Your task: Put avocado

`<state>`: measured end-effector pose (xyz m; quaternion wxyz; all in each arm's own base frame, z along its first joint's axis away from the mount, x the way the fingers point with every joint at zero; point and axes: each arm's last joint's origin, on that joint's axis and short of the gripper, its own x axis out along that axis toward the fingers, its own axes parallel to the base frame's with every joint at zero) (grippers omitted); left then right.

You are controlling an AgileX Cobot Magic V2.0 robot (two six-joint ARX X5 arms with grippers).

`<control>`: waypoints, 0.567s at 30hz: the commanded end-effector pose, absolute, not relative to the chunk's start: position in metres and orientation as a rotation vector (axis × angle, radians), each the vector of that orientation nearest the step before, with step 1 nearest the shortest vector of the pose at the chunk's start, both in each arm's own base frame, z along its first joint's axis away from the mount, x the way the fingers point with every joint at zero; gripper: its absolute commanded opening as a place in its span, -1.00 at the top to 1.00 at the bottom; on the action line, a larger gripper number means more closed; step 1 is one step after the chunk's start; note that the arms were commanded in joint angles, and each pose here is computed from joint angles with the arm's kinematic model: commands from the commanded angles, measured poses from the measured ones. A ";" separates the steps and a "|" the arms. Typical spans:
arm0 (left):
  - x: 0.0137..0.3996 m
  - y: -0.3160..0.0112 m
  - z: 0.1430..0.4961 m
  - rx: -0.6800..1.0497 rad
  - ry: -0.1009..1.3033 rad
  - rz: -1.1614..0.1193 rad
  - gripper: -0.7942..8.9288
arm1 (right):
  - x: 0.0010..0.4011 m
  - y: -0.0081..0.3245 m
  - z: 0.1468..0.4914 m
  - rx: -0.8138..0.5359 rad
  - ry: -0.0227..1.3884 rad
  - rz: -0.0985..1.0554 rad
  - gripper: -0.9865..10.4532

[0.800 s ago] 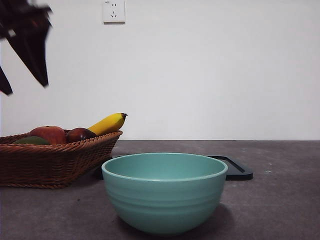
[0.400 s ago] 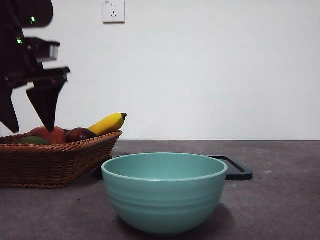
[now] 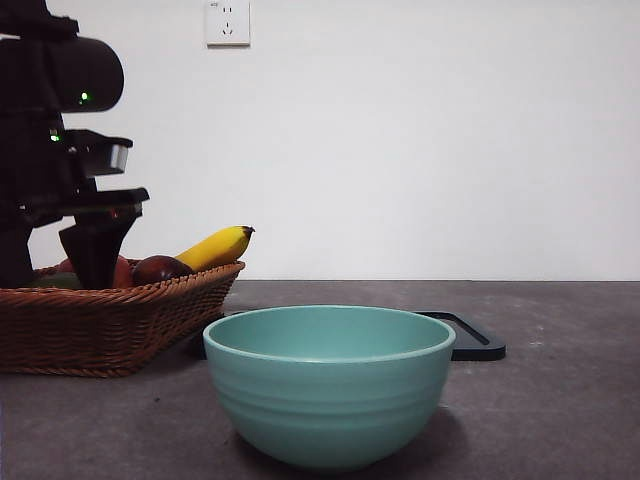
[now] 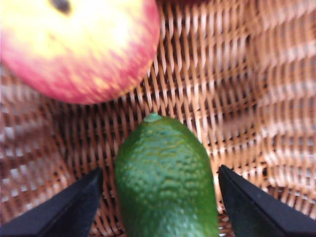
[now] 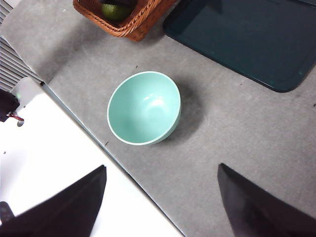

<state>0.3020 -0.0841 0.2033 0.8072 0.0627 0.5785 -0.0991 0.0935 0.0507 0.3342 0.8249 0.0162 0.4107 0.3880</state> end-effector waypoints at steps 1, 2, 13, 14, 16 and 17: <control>0.308 -0.087 0.202 0.146 1.237 -0.218 0.08 | 0.094 0.051 0.340 0.029 0.848 0.829 0.20; 0.308 -0.087 0.202 0.146 1.238 -0.218 0.10 | 0.094 0.051 0.340 0.028 0.848 0.827 0.20; 0.307 -0.088 0.206 0.134 1.258 -0.226 0.47 | 0.095 0.052 0.341 0.027 0.828 0.830 0.20; 0.307 -0.088 0.208 0.126 1.261 -0.236 0.47 | 0.095 0.052 0.341 0.026 0.827 0.830 0.20; 0.307 -0.090 0.217 0.100 1.256 -0.272 0.47 | 0.096 0.052 0.341 0.027 0.827 0.830 0.20; 0.307 -0.091 0.223 0.085 1.247 -0.292 0.47 | 0.096 0.052 0.341 0.027 0.827 0.829 0.20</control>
